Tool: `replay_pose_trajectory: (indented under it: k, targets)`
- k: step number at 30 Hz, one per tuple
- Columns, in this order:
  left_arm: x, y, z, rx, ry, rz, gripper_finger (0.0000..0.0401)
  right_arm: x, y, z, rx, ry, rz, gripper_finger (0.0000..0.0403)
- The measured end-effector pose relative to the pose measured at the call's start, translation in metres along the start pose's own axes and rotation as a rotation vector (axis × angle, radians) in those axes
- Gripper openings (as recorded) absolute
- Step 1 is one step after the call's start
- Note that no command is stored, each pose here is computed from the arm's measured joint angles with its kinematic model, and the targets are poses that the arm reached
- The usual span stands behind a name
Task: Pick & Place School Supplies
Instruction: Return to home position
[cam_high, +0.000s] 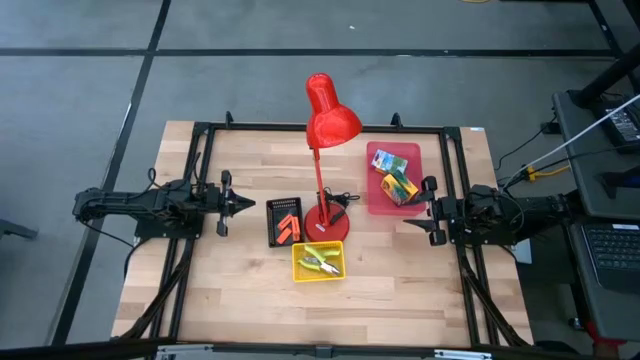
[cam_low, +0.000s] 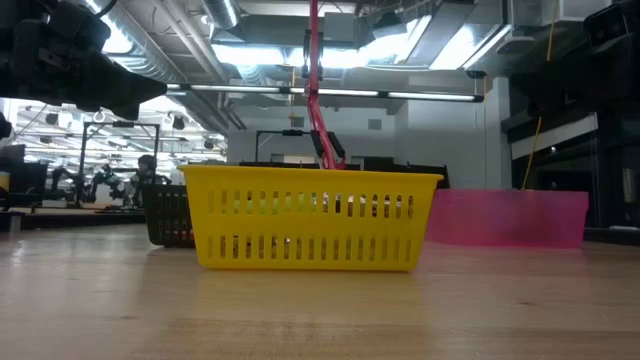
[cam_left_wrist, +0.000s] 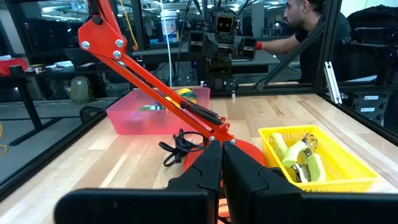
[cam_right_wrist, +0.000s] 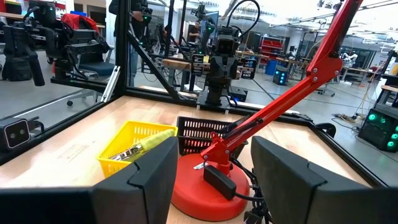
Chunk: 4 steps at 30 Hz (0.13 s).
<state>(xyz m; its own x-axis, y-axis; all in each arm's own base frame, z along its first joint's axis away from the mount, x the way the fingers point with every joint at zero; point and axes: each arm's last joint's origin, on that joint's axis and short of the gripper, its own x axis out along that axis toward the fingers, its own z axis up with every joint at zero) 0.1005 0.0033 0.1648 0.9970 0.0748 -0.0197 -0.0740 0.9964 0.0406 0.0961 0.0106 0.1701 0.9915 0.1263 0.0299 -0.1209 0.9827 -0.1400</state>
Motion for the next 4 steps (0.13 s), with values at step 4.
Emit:
replay_pose_trajectory:
  k: [4]
  targets:
    - [0.0, 0.0, 0.0, 0.0, 0.0, 0.0, 0.0009, 0.0, 0.0, 0.0, 0.0, 0.0, 0.0, 0.0208]
